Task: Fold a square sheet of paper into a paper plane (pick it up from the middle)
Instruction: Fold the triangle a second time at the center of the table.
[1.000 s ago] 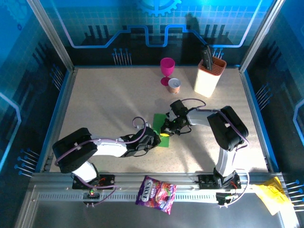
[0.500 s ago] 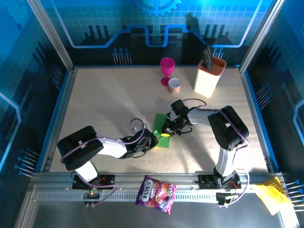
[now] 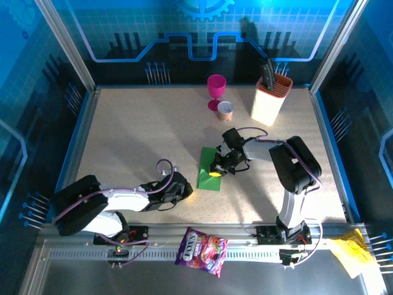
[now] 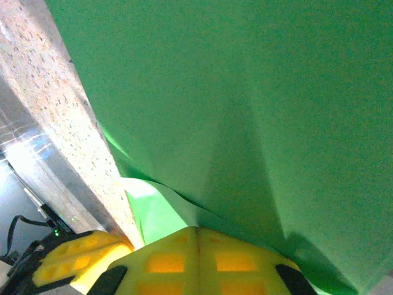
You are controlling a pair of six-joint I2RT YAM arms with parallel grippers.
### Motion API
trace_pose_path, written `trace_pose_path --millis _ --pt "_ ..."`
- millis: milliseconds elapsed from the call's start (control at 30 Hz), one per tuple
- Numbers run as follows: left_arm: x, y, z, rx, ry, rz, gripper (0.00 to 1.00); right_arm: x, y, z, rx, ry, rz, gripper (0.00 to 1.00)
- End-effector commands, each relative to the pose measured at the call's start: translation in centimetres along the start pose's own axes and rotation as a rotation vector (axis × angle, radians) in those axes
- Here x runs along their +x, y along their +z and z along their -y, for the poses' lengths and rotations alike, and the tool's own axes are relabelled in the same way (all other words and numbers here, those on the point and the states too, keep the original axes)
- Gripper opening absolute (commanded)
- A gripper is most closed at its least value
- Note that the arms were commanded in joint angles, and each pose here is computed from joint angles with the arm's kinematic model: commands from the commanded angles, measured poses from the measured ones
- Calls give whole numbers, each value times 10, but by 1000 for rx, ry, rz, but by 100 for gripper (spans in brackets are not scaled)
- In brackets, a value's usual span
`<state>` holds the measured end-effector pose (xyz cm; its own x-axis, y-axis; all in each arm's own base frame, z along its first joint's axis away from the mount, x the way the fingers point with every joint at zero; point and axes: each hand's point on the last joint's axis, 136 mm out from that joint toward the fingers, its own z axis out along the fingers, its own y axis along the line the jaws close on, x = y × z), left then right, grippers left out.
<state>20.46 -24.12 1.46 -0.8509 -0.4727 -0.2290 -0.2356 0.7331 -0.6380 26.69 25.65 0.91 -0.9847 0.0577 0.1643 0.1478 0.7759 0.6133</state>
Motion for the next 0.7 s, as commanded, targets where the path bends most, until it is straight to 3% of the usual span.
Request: trace_pose_path --millis 0,333,667 --pt "-1 -10 -2 -75 121 -57 0 9 7 63 216 97 -33 0" --pt "2 10 74 50 438 -257 0 -5 6 43 154 2 -25 0" --pt "3 36 48 32 503 -368 0 -24 -4 12 75 -9 38 0"
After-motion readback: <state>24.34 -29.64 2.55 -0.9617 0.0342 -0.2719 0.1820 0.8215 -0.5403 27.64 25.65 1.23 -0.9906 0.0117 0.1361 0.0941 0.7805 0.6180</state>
